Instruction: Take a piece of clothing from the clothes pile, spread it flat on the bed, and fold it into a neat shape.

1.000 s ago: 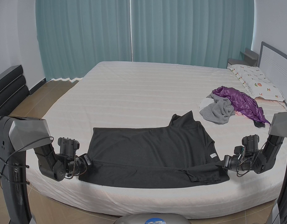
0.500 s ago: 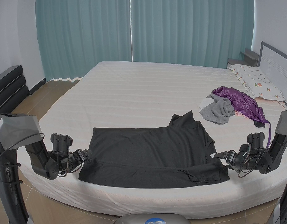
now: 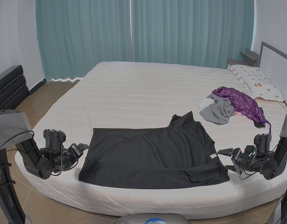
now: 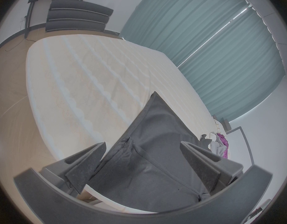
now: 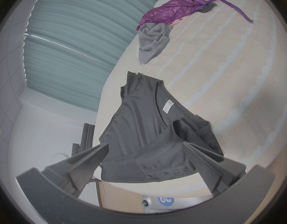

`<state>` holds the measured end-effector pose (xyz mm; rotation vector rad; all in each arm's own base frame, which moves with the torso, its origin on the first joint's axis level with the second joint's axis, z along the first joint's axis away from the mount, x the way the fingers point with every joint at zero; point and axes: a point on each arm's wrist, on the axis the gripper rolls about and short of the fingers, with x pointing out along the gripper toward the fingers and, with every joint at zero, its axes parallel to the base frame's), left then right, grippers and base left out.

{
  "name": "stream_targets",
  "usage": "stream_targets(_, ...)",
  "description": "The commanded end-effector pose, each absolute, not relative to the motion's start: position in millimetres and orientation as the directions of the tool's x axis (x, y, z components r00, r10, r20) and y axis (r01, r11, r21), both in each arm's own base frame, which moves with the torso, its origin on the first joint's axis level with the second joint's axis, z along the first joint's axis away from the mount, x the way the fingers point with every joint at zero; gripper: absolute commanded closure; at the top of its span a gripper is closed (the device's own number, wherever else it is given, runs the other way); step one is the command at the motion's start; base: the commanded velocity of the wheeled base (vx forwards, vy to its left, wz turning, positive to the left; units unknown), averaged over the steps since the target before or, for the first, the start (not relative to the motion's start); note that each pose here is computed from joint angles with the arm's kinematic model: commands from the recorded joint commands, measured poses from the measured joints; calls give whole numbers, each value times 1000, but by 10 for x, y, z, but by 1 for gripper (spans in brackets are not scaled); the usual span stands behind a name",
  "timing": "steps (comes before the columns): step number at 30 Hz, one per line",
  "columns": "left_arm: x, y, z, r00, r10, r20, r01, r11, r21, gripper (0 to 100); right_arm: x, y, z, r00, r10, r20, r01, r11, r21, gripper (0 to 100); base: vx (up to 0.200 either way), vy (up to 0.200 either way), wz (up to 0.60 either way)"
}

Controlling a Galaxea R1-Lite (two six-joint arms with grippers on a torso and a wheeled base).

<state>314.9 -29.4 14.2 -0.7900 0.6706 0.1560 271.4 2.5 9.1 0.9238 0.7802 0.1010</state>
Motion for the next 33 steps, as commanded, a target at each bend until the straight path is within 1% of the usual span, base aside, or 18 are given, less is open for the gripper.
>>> stream_targets(1,3126,-295,157,783,-123,-610,-364,704,-610,0,2681,11,62,719,395,-572,257,614,746,0,0,0,0)
stream_targets(8,3097,-327,102,756,-171,-631,-332,731,-596,0,2683,15,-3,706,392,-590,268,623,735,0,0,0,0)
stream_targets(13,3103,-335,-88,717,-179,-673,-301,792,-532,0,2679,23,-5,704,394,-591,268,623,735,0,0,0,0)
stream_targets(18,3140,-392,-187,702,-190,-687,-264,826,-498,0,2668,31,-13,699,396,-595,264,630,730,0,0,0,0)
stream_targets(25,3199,-446,-254,698,-187,-691,-252,839,-482,0,2667,35,-38,694,396,-602,260,641,722,0,0,0,0)
stream_targets(26,3202,-445,-267,697,-184,-693,-248,845,-473,100,2667,35,-38,694,395,-602,259,644,720,0,0,0,0)
stream_targets(29,3201,-443,-287,695,-173,-698,-246,856,-456,100,2663,35,-52,691,393,-607,254,654,713,0,0,0,0)
stream_targets(33,3195,-427,-310,697,-129,-706,-273,862,-426,100,2651,38,-86,682,389,-619,235,685,690,0,0,0,0)
